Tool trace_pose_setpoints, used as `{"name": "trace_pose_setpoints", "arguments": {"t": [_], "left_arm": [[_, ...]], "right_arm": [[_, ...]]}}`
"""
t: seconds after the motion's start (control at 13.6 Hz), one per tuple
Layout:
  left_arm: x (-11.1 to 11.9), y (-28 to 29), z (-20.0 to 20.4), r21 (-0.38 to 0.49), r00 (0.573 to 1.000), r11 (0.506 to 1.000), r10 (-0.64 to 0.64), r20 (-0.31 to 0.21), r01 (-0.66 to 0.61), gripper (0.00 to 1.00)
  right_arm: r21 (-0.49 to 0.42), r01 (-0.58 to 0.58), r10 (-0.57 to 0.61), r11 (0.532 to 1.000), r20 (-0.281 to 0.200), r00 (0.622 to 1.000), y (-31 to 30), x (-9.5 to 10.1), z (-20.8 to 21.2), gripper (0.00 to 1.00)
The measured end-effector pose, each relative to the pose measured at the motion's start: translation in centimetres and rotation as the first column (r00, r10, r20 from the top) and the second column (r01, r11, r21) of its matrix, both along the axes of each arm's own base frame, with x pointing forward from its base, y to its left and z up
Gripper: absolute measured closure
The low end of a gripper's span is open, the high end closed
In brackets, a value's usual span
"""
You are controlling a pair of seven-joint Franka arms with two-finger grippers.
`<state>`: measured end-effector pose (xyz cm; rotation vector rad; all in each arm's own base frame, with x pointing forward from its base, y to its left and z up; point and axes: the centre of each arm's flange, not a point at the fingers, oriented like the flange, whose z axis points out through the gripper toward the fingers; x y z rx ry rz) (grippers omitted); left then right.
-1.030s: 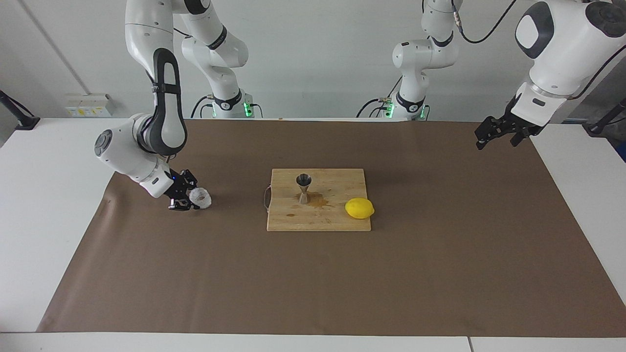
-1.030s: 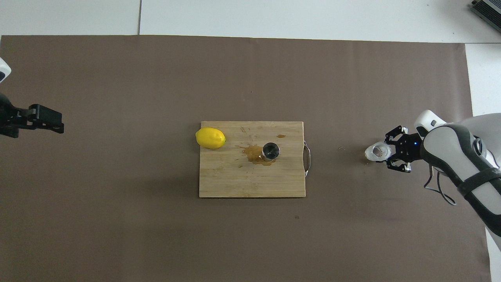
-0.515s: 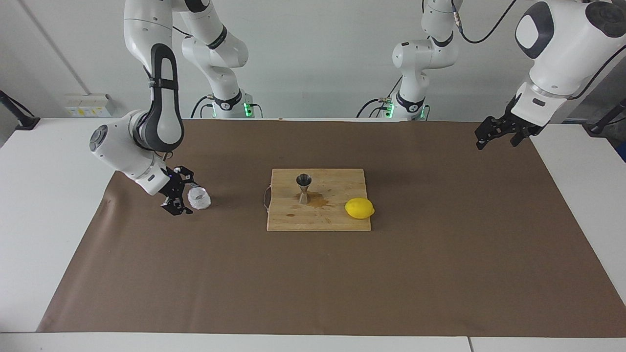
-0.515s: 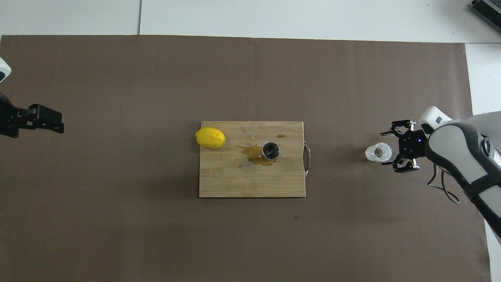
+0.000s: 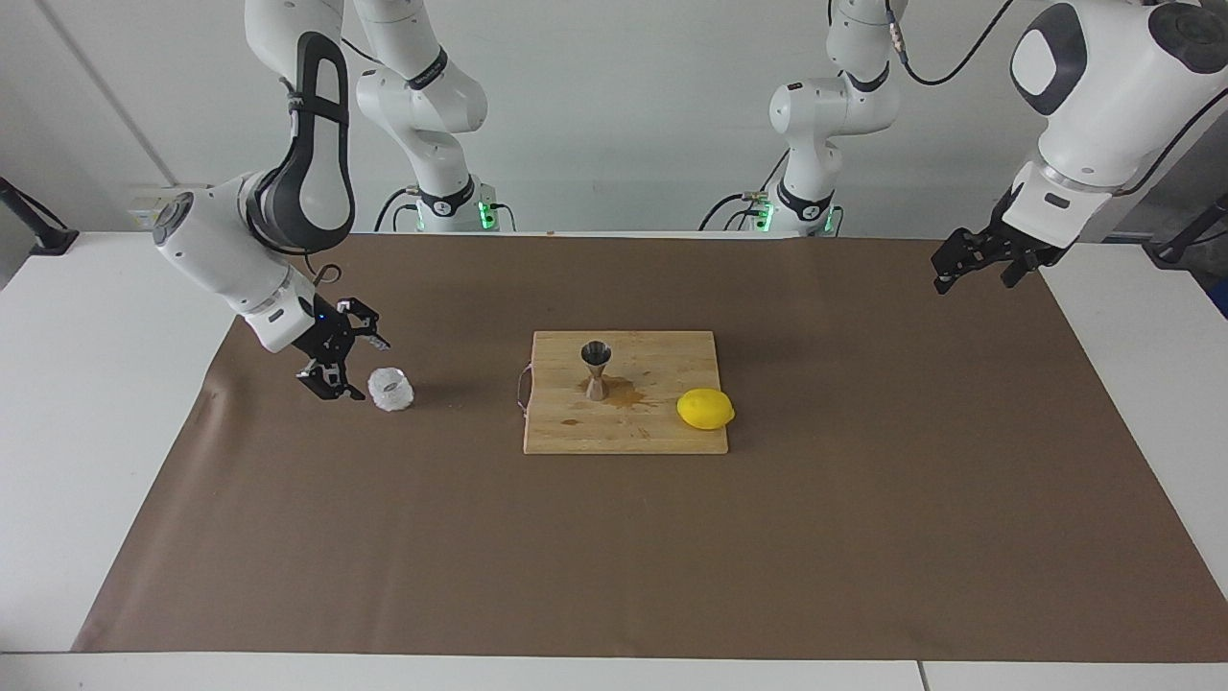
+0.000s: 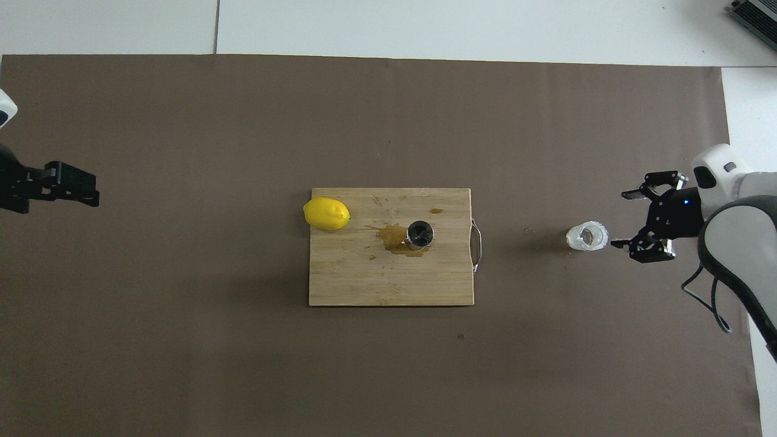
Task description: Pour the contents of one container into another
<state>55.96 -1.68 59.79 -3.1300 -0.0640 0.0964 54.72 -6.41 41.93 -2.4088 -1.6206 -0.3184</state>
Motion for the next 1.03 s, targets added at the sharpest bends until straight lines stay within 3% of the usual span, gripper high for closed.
{"name": "trace_pose_setpoints", "arguments": {"t": [0.15,0.29,0.51,0.66,0.81,1.03], "left_arm": [[0.0,0.0,0.0,0.0,1.0,1.0,0.0,0.0,0.0,0.0],[0.0,0.0,0.0,0.0,1.0,1.0,0.0,0.0,0.0,0.0],[0.0,0.0,0.0,0.0,1.0,1.0,0.0,0.0,0.0,0.0],[0.0,0.0,0.0,0.0,1.0,1.0,0.0,0.0,0.0,0.0],[0.0,0.0,0.0,0.0,1.0,1.0,0.0,0.0,0.0,0.0],[0.0,0.0,0.0,0.0,1.0,1.0,0.0,-0.001,0.0,0.0]], "right_arm": [[-0.062,0.126,-0.128,0.99,-0.028,0.991,2.1,0.3,3.8,0.0],[-0.087,0.244,-0.247,0.966,-0.027,0.969,4.8,0.6,6.8,0.0],[-0.11,0.456,-0.461,0.883,-0.021,0.887,6.6,1.3,10.3,0.0],[-0.14,0.613,-0.623,0.778,-0.034,0.782,6.6,1.4,12.1,0.0],[-0.177,0.743,-0.755,0.645,-0.003,0.655,7.9,1.6,13.4,0.0],[-0.187,0.885,-0.902,0.427,-0.012,0.432,10.2,1.6,14.8,0.0]]}}
